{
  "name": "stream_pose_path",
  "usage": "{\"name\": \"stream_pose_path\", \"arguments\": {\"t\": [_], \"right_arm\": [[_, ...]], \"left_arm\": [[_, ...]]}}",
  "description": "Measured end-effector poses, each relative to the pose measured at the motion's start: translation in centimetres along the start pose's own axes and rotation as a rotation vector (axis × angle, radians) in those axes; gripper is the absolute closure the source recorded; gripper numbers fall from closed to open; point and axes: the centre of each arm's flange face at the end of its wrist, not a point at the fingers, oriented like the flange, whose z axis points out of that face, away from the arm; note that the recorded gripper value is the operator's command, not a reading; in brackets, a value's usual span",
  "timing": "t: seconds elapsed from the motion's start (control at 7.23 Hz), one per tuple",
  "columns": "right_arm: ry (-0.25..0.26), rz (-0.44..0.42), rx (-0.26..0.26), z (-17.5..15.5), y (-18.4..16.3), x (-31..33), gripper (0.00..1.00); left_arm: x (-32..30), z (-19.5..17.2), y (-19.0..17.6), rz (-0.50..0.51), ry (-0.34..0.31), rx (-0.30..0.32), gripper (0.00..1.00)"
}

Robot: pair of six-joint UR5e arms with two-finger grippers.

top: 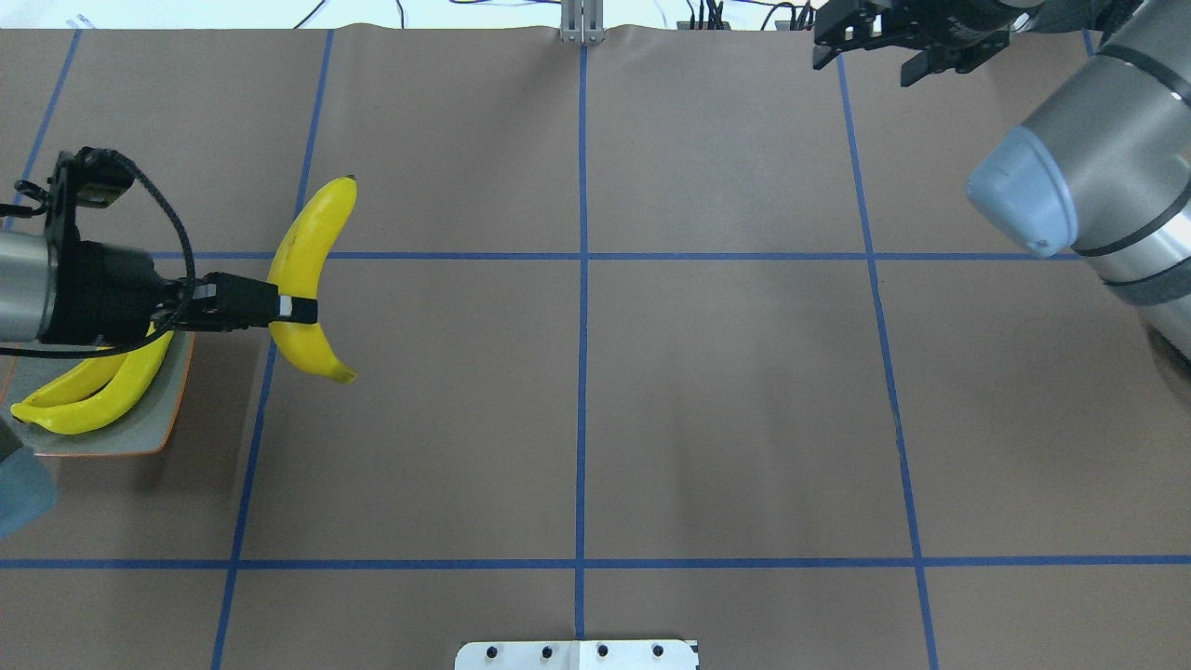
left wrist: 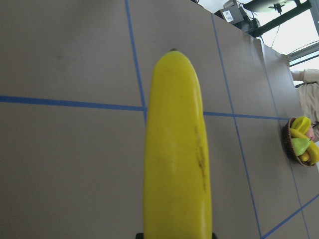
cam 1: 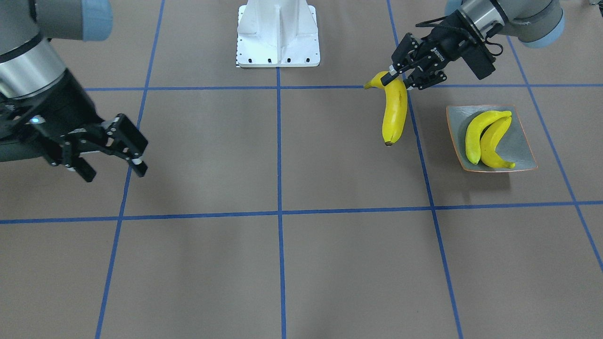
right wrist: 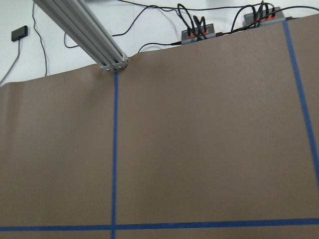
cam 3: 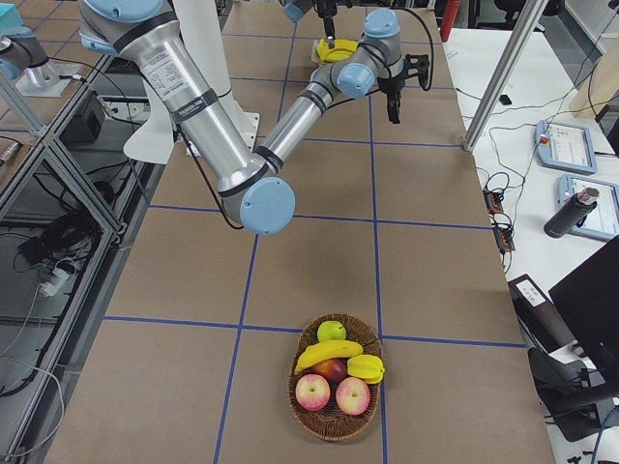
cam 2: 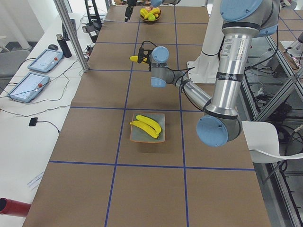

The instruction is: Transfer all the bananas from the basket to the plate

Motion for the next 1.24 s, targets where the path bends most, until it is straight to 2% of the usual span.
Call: {"name": "stream_pose_path", "arguments": {"t": [0.28, 0.55, 0.83, 1.24], "right_arm": [[0.070, -0.148, -0.026, -0.5, -0.9, 9.8, 0.00], [0.108, -0.288, -0.065, -0.9, -2.0, 17.8, 0.00], [0.149, -0.409, -0.096, -1.6, -2.8, 25.4, 0.00], [0.161, -0.459, -0.117, -2.0, -3.0, 29.6, 0.00]], "left_arm": [[-6.5, -3.7, 2.0, 0.064, -0.087, -0.060, 1.00], [-12.1, -7.4, 1.2, 0.128, -0.138, -0.106, 1.00], [-16.2, -8.7, 0.4, 0.158, -0.177, -0.124, 1.00], [-17.8, -8.7, 0.0, 0.131, -0.220, -0.138, 1.00]]}}
